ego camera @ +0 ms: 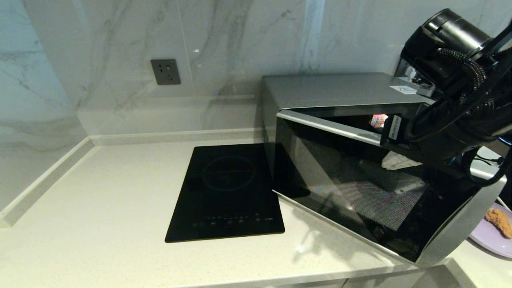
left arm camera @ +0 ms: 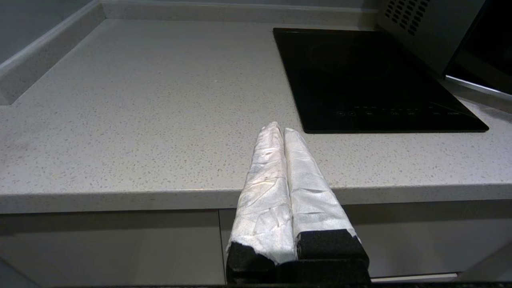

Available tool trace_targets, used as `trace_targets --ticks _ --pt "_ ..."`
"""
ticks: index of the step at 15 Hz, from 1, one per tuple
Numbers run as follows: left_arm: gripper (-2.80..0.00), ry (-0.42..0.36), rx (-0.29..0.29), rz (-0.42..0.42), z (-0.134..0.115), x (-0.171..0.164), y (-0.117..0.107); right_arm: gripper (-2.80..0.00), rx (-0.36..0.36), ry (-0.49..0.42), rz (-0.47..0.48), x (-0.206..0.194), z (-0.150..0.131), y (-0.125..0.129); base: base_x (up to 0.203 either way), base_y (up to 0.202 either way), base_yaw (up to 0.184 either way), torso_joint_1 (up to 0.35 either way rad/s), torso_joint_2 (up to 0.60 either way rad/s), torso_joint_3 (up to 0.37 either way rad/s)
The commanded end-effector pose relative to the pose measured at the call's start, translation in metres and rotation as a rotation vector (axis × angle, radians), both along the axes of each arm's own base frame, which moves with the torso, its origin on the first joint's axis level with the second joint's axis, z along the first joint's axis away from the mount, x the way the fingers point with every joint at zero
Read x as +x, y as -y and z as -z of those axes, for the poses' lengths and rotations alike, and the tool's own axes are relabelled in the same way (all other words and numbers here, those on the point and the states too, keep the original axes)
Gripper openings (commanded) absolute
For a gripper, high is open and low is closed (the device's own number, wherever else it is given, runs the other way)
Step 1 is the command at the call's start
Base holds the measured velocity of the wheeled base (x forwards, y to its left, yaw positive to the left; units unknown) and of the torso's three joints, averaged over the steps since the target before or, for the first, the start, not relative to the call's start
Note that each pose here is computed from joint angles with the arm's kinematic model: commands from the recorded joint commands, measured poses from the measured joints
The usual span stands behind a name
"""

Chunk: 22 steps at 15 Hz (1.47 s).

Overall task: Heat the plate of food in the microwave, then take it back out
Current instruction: Close the microwave oven

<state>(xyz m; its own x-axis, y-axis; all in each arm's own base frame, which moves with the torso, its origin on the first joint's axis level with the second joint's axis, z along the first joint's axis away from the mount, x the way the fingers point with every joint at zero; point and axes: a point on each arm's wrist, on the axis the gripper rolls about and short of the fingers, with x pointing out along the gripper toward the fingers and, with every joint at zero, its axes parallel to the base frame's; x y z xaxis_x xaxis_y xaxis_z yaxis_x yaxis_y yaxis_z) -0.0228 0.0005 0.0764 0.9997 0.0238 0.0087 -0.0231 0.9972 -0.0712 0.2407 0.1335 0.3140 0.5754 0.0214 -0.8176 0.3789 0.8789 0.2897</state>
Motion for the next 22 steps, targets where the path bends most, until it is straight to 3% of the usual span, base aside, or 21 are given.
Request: trace_targets --ticks 1,7,16,22 --pt "-2.80 -0.001 -0.001 -0.001 0.000 0.000 0.000 -2.80 -0.003 0.006 0.054 0.012 0.002 0.013 0.000 0.000 0.000 0.000 0.00 0.000" --pt "-2.80 -0.001 -0.001 -0.001 0.000 0.000 0.000 -2.80 0.016 0.116 0.176 0.059 0.008 0.045 0.000 0.000 0.000 0.000 0.00 0.000" --pt "-2.80 -0.001 -0.001 -0.001 0.000 0.000 0.000 -2.80 0.048 0.316 0.223 0.113 0.017 0.061 0.000 0.000 0.000 0.000 0.00 0.000" --pt "-2.80 -0.001 -0.001 -0.001 0.000 0.000 0.000 -2.80 0.086 0.316 0.212 0.129 0.026 0.069 0.000 0.000 0.000 0.000 0.00 0.000"
